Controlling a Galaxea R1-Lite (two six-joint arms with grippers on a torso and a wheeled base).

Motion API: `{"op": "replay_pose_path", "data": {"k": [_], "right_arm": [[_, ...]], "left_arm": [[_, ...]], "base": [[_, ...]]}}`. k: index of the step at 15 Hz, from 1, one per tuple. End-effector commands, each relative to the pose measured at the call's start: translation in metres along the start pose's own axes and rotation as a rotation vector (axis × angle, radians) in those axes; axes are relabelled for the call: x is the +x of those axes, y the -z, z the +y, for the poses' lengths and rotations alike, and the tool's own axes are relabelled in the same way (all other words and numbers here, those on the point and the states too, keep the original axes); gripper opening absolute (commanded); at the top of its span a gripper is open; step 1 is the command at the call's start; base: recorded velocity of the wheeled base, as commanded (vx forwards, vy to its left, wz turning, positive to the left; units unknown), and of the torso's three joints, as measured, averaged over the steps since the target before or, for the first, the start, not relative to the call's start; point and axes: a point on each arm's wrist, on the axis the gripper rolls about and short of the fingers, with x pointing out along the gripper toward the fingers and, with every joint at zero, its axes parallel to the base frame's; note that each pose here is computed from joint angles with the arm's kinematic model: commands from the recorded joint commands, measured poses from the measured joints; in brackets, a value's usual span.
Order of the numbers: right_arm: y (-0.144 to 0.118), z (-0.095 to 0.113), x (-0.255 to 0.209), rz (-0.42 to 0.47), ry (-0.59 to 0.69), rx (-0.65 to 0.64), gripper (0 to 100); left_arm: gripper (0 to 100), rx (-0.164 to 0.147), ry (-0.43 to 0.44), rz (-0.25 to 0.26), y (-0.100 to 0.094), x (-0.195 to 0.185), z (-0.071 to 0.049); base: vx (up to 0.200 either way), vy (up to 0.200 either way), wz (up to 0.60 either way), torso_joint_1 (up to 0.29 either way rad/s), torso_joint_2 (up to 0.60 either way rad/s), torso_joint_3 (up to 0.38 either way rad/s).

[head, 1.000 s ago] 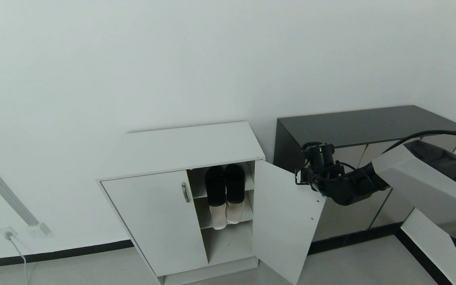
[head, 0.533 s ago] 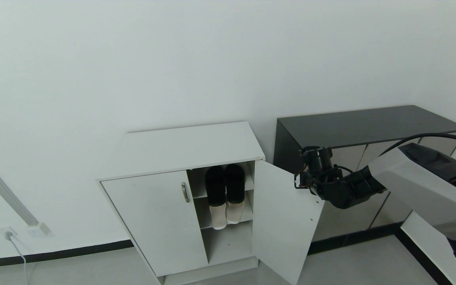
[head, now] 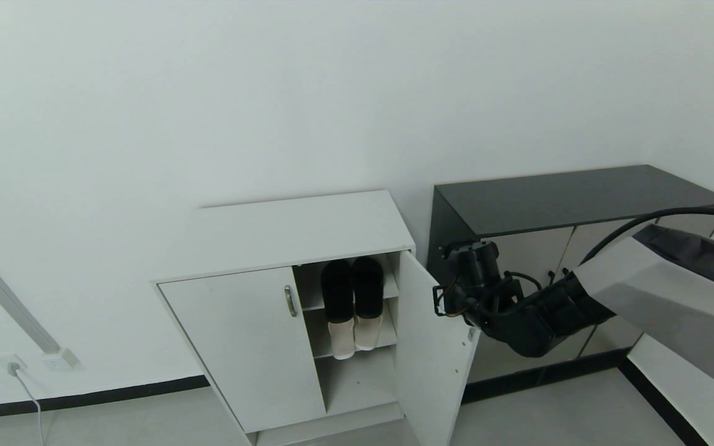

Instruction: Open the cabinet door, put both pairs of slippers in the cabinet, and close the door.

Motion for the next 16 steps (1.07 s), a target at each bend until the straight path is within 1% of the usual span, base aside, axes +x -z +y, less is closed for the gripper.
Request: {"op": "replay_pose_path", "data": {"k": [1,5,12,14,16], "right_arm": [[-0.008,0.009,-0.024,-0.03,-0.039,-0.003,0],[0.0,0.017,-0.041,-0.029,-0.075,-0.039,0],[0.004,0.024,-0.044,-0.042,-0.099,-0.041,0],[0.007,0.026,-0.046,-0.035,-0.106,-0.047,0],[0.006,0.027,-0.046,-0.048,-0.115,-0.041,0]], "left_arm": [[0,-0.001,0.0,0.001,0.0,0.0,0.0],[0,-0.001,0.0,0.001,0.0,0.0,0.0],[0,-0.001,0.0,0.002,0.0,0.0,0.0],[0,-0.001,0.0,0.001,0.0,0.0,0.0],[0,-0.001,0.0,0.001,0.0,0.0,0.0]], "base": [[0.0,0.0,0.0,0.0,0.0,0.0],[0.0,0.0,0.0,0.0,0.0,0.0],[0.0,0.0,0.0,0.0,0.0,0.0],[0.0,0.0,0.6,0.0,0.0,0.005],[0.0,0.0,0.6,-0.005,0.0,0.002]]}}
